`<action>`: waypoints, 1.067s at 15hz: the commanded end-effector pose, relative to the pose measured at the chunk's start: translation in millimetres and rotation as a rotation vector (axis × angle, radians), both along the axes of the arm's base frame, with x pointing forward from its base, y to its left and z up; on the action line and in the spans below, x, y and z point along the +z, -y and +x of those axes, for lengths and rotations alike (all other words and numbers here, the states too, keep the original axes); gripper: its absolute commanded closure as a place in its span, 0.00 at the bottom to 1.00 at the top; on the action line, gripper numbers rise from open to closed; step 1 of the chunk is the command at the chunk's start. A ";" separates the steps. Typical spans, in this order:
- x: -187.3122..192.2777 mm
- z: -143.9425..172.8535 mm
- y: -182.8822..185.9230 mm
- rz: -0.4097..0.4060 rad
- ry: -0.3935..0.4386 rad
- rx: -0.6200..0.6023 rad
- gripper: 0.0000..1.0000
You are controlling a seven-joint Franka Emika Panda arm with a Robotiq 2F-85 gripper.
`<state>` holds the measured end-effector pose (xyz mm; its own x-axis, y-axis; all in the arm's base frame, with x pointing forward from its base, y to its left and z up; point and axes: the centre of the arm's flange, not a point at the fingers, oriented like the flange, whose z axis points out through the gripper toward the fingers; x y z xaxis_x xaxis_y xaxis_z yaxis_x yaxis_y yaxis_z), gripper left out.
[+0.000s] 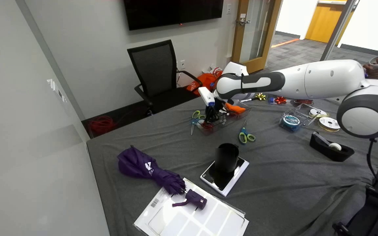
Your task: Remove the red ribbons from the clear case on the left and then put them in the bottom compartment of the clear case on the right
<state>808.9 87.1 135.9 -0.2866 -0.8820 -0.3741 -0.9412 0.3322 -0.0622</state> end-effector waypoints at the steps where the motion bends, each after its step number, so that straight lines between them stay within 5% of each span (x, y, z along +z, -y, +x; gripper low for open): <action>1: 10.9 0.2 -1.8 0.031 -0.013 0.035 1.00; 9: 60.8 -26.1 1.3 0.060 0.014 0.209 0.99; 16: 111.4 -54.1 75.1 -0.036 0.054 0.477 0.99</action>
